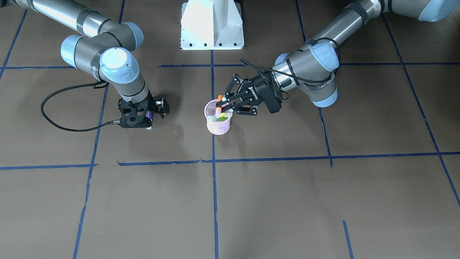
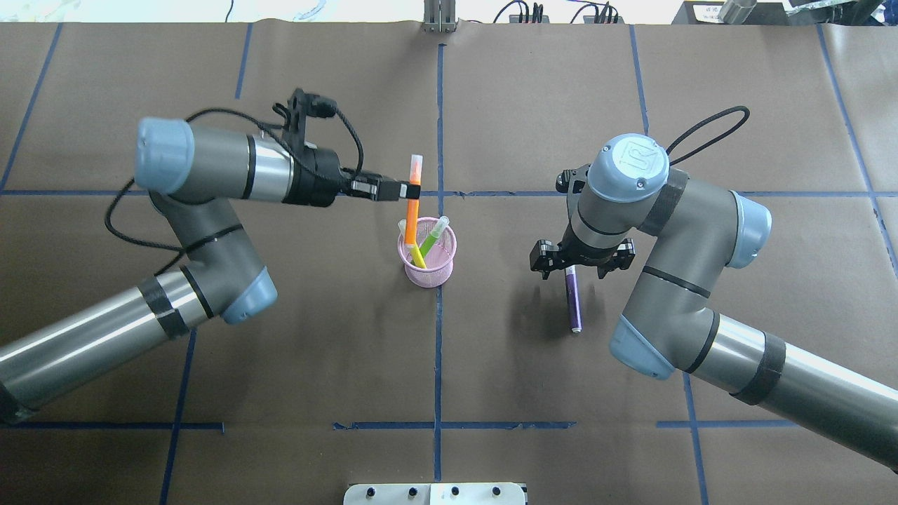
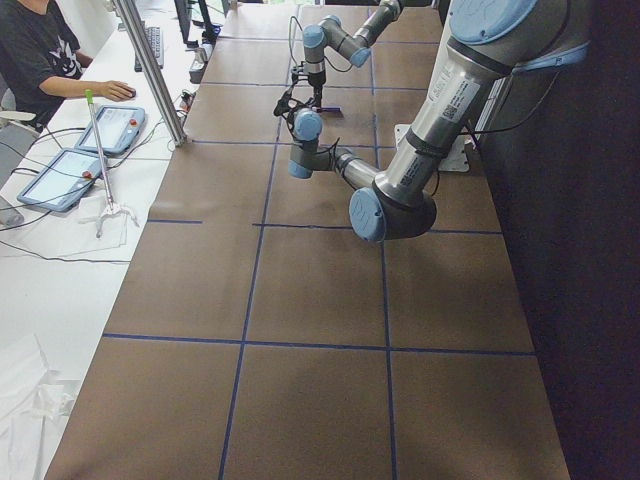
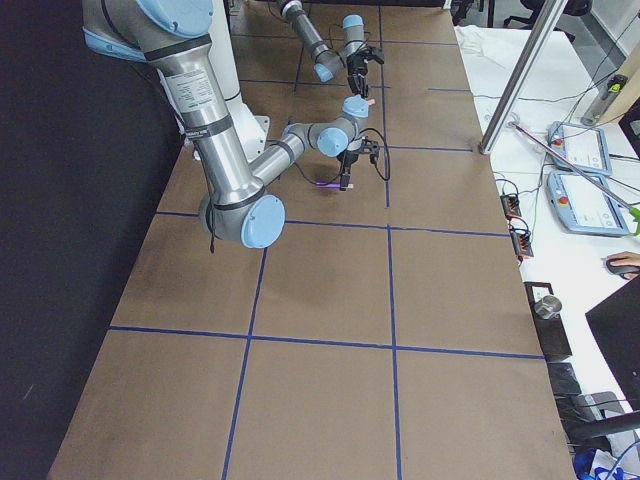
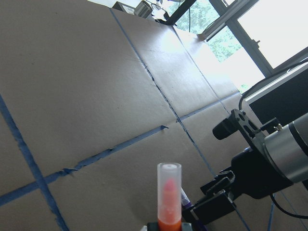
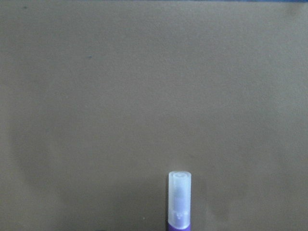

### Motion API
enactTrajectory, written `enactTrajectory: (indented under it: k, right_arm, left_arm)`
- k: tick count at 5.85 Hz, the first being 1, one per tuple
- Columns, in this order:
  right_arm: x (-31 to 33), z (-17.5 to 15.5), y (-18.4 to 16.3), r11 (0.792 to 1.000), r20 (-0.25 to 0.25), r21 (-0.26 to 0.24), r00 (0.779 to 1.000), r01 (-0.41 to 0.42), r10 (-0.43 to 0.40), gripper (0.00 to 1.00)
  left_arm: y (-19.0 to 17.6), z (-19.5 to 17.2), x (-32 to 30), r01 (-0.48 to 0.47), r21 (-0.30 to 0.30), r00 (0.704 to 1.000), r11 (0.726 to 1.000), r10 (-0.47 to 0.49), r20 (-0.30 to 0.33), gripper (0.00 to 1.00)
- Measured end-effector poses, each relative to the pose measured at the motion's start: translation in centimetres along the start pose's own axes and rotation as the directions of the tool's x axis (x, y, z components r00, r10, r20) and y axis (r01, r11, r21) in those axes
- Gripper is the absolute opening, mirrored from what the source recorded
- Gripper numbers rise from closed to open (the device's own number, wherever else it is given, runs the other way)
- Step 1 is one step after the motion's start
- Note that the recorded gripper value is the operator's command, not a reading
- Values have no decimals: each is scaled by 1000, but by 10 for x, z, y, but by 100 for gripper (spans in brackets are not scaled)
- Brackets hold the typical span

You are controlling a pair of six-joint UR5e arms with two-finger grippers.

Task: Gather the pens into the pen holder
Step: 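Carry the orange highlighter over the cup while right gripper grasps purple marker, then open the left gripper to drop the orange highlighter into the cup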

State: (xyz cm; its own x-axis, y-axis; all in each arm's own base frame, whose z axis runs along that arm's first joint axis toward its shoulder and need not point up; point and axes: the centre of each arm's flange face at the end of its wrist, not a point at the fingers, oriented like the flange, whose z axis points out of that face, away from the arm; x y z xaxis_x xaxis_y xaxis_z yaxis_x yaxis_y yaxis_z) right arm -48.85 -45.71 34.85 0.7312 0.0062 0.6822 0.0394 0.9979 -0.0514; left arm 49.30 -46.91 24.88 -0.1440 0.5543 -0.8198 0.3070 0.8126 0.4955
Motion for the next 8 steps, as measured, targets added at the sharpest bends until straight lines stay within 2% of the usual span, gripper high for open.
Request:
enactTrajectory:
  k: [4,7,8]
  right_arm:
    - [0,0,0,1000,1,1,1000,0,0,100]
    - [-1,-1,0,1000,5,3,1000,3,-3,100]
    - [-1,-1,0,1000,6,3,1000,3,-3,100]
  left_arm:
    - [-1,7,-1,-1,80,1000,997,-2,31,0]
    - [-1,5,-13,-4,104,998,995,-2,63,0]
    - [2,7,-16,-2,106,998,994,-5,70,8]
